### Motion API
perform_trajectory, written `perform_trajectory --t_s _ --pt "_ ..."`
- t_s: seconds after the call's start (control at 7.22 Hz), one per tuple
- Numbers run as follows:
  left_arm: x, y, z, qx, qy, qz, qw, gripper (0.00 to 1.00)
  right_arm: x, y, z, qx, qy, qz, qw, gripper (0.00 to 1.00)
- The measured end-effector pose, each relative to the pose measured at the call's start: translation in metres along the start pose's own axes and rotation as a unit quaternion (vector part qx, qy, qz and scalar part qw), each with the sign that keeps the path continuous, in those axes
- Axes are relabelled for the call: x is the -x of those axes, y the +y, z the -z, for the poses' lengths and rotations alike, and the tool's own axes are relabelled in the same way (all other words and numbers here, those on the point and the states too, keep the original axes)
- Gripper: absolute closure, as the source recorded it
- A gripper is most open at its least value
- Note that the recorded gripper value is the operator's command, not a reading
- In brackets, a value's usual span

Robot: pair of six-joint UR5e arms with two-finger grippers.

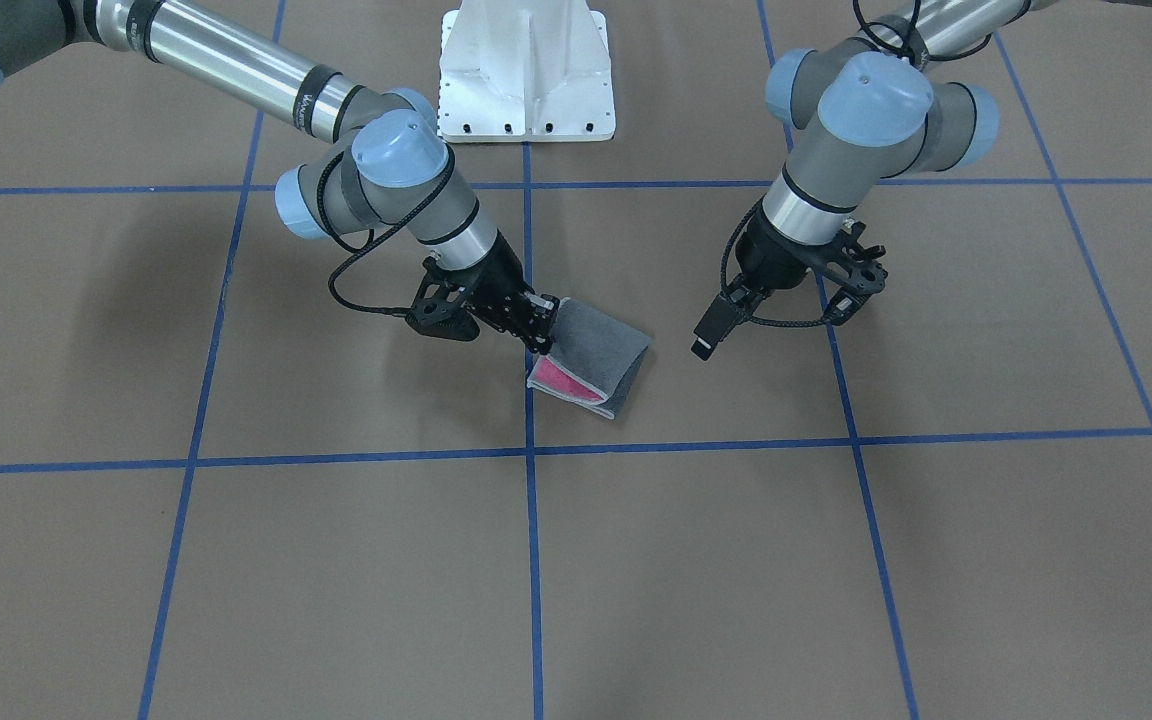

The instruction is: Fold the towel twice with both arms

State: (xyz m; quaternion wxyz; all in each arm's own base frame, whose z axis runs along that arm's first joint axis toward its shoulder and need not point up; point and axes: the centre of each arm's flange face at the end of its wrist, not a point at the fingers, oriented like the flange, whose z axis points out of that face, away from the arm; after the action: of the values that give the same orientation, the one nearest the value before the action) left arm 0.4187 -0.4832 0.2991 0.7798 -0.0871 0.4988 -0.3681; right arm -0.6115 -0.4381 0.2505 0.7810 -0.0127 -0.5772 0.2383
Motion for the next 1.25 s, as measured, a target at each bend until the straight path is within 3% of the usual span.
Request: perform_trajectory --t_s 0.42,1.25 --pt "-0.001 0.001 0.001 0.000 0.001 0.000 1.0000 0.00 0.008 0.002 0.010 0.001 -0.011 0.006 0.9999 0.93" --pt "-0.002 0.002 0.002 0.001 0.003 0.006 1.0000 0.00 0.016 -0.035 0.023 -0.022 -0.016 0.020 0.9994 0.90"
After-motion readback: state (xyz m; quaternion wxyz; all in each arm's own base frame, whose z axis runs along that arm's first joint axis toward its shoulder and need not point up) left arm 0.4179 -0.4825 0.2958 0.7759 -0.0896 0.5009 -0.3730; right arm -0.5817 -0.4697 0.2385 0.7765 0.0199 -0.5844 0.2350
